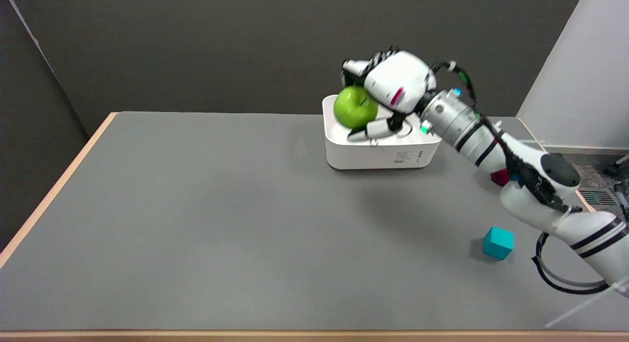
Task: Place the green apple into the white box.
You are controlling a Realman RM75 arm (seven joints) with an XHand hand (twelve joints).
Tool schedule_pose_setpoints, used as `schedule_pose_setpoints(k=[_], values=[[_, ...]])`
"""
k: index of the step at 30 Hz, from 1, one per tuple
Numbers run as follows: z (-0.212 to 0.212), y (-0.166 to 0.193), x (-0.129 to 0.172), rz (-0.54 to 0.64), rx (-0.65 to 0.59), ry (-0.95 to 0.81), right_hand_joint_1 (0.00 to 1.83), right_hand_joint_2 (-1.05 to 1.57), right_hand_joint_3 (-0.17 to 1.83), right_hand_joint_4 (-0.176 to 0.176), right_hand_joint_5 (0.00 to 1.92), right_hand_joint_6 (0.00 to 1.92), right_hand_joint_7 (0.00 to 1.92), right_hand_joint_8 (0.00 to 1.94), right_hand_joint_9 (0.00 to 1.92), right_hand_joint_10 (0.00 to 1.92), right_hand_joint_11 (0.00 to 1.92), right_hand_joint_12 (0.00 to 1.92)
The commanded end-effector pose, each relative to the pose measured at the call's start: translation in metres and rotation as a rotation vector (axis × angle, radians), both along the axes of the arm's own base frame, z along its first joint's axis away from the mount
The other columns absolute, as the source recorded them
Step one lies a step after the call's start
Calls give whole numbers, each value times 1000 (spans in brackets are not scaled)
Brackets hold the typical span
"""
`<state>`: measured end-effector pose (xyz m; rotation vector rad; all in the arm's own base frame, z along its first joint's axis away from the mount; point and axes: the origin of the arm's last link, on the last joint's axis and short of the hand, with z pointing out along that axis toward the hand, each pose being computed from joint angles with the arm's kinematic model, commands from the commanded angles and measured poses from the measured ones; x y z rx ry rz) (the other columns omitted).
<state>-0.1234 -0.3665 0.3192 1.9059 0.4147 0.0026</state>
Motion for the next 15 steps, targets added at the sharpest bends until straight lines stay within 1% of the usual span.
schedule_pose_setpoints(k=[1,2,4,10,12,15], values=[[77,-64,30,41,-358,18,1199,990,507,-120,651,1452,910,1386,906,1523,697,1921],[80,-70,26,23,-370,19,1196,981,525,-111,652,1461,908,1387,900,1543,700,1921],[85,-85,16,-23,-392,28,1197,984,520,-115,650,1461,908,1388,903,1543,694,1921],[88,-113,-9,-121,-409,-2,1195,987,528,-119,638,1476,900,1406,909,1536,687,1921],[89,-119,-16,-146,-412,-16,1194,1030,438,-119,634,1456,894,1392,925,1496,654,1921],[88,-125,-26,-177,-400,-28,1193,1044,416,-122,626,1459,889,1395,922,1494,635,1921]])
